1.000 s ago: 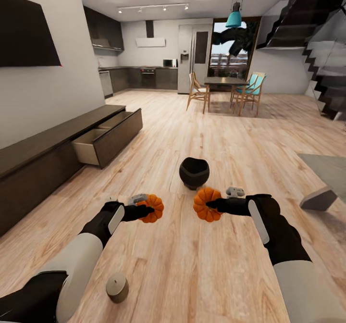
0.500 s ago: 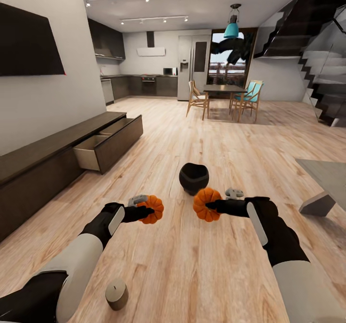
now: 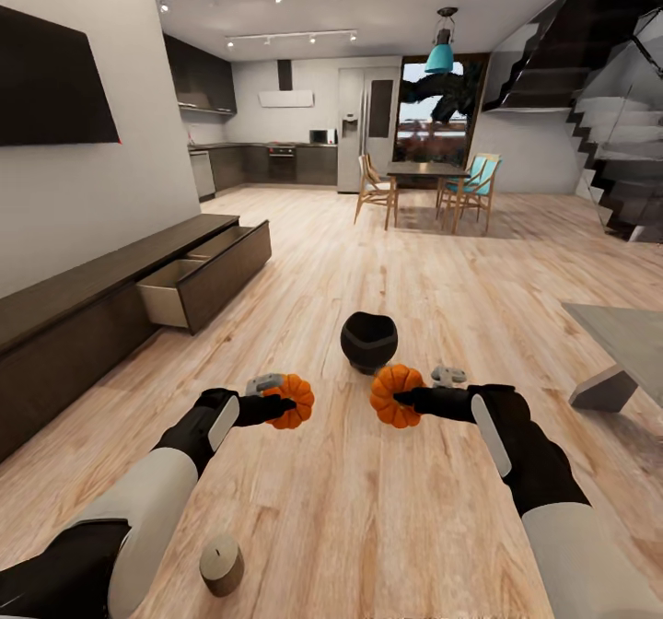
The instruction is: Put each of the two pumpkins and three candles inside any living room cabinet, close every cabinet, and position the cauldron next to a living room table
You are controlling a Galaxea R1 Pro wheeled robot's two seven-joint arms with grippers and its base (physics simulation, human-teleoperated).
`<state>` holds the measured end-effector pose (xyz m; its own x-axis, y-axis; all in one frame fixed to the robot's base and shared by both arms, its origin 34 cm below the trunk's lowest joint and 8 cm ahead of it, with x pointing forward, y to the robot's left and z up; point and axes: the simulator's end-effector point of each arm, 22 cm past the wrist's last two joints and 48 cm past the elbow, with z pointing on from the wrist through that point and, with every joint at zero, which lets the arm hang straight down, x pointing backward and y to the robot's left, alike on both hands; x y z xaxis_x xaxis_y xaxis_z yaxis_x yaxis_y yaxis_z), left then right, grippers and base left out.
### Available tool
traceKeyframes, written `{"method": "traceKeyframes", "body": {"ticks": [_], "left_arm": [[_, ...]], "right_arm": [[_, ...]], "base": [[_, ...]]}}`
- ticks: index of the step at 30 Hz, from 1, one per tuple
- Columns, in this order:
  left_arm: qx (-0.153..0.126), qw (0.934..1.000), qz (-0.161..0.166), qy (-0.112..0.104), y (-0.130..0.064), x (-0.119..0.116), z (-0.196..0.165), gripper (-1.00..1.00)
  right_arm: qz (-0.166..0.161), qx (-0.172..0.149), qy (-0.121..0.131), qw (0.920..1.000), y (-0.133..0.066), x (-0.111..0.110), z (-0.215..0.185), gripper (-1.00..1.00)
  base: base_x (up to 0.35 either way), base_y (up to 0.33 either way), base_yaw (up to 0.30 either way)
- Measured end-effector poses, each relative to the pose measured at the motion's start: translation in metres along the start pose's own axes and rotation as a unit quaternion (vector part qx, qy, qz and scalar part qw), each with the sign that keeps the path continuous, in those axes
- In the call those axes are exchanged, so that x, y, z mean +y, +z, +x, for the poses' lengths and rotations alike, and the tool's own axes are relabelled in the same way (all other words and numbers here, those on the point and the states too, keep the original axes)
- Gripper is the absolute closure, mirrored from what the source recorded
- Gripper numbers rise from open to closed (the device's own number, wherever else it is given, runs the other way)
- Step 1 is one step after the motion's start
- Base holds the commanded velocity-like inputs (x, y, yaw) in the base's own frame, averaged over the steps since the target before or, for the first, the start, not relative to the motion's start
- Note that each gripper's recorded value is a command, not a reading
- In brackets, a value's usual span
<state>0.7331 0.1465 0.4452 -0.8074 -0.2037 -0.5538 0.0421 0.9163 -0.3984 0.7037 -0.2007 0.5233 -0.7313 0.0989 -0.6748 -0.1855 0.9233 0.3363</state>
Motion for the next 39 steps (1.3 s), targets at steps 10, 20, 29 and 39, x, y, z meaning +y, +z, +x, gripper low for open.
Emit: {"method": "traceKeyframes", "body": {"ticks": [10, 20, 29, 39], "left_arm": [[-0.011, 0.9999, 0.004, 0.004, -0.017, -0.012, -0.018, 1.00], [-0.010, 0.9999, 0.003, 0.004, -0.020, -0.014, -0.021, 1.00], [-0.009, 0.9999, 0.006, 0.003, -0.026, -0.019, -0.030, 1.00], [-0.008, 0.9999, 0.006, 0.003, -0.039, -0.027, -0.047, 1.00]], "right_arm": [[-0.001, -0.011, -0.005, 0.9999, -0.015, 0.008, -0.018, 1.00], [0.001, -0.010, -0.007, 0.9999, -0.017, 0.009, -0.023, 1.00], [-0.001, -0.010, -0.006, 0.9999, -0.023, 0.013, -0.033, 1.00], [-0.001, -0.010, -0.005, 0.9999, -0.033, 0.019, -0.052, 1.00]], "base": [[0.000, 0.000, -0.193], [0.000, 0.000, -0.158], [0.000, 0.000, -0.020], [0.000, 0.000, 0.000]]}}
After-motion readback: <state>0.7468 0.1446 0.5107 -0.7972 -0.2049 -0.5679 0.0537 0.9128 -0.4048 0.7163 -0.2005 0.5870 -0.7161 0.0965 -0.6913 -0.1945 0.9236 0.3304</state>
